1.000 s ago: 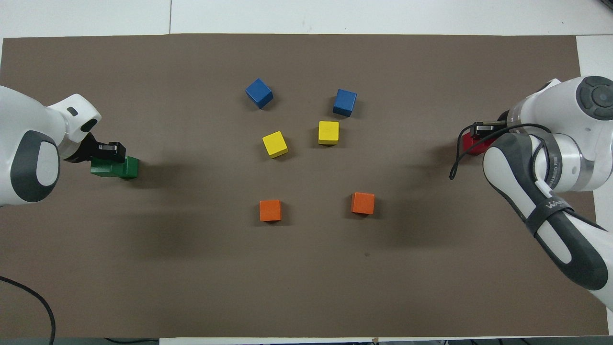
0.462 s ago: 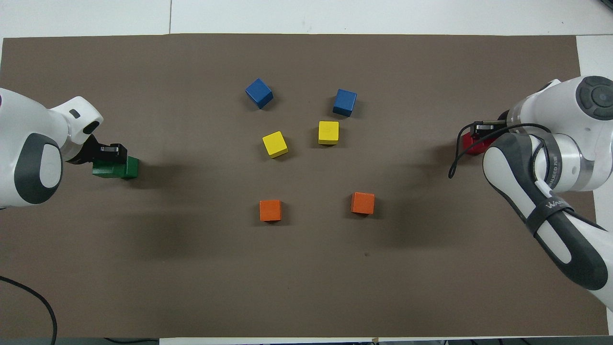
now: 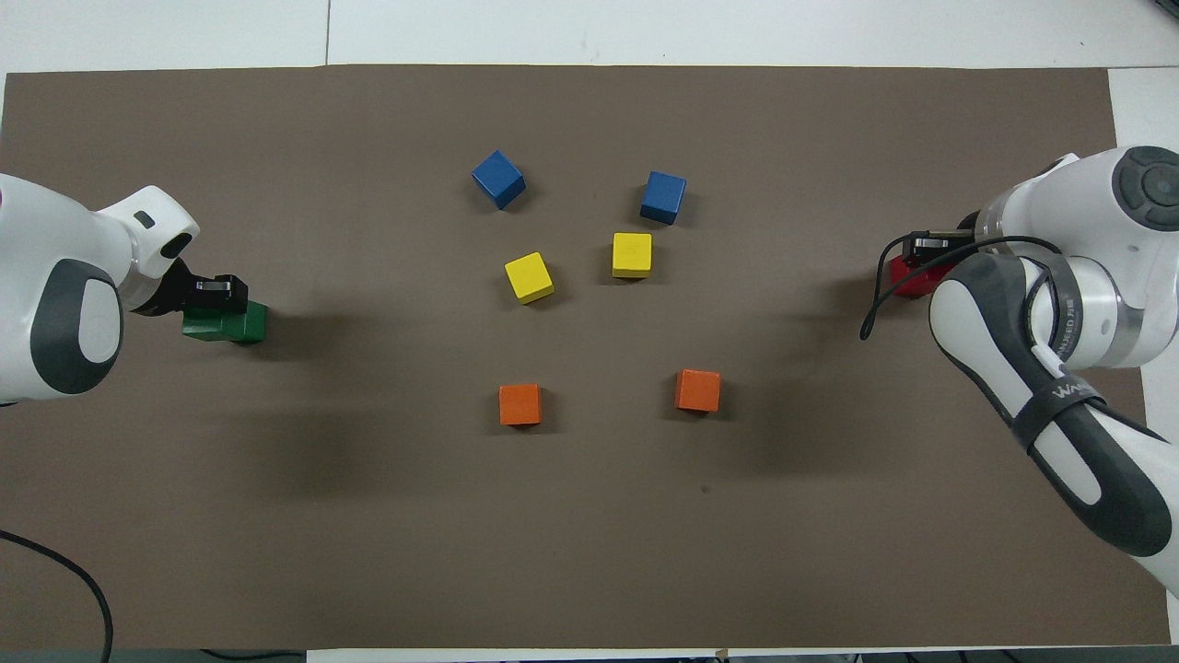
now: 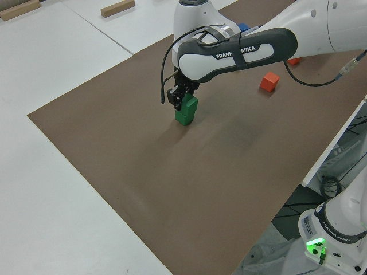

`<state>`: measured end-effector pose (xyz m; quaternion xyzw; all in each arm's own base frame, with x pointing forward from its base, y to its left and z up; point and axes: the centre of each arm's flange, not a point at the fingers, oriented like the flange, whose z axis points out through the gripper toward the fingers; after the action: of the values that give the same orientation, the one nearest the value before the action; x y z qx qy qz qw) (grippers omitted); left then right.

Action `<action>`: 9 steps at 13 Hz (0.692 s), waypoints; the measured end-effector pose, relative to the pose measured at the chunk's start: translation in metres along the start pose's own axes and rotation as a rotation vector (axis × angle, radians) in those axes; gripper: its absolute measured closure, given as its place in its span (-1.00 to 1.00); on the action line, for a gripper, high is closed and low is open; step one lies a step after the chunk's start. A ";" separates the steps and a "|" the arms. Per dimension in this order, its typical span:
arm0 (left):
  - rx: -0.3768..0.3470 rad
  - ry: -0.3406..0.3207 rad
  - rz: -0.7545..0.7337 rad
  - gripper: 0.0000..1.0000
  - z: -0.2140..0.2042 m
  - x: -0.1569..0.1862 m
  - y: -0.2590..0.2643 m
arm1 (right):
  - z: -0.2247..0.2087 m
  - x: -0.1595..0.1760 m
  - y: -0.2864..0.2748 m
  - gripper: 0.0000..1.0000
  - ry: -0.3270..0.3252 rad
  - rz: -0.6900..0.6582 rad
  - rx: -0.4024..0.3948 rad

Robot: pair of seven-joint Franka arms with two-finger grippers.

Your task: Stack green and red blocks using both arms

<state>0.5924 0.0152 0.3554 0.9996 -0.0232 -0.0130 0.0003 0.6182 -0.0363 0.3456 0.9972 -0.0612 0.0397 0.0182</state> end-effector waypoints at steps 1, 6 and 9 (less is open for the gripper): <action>0.000 0.001 0.000 -0.10 0.000 0.000 0.000 | 0.000 0.000 0.000 -0.58 0.000 0.001 0.001; 0.000 0.009 0.000 -0.11 0.000 0.001 0.000 | -0.004 0.002 -0.002 -1.00 0.005 -0.001 0.002; 0.000 0.009 0.002 -0.73 0.000 0.001 0.001 | -0.048 0.012 -0.004 -1.00 -0.019 -0.004 -0.002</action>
<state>0.5929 0.0144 0.3551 0.9997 -0.0242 -0.0086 0.0004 0.6269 -0.0314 0.3941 0.9976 -0.0594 0.0302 0.0187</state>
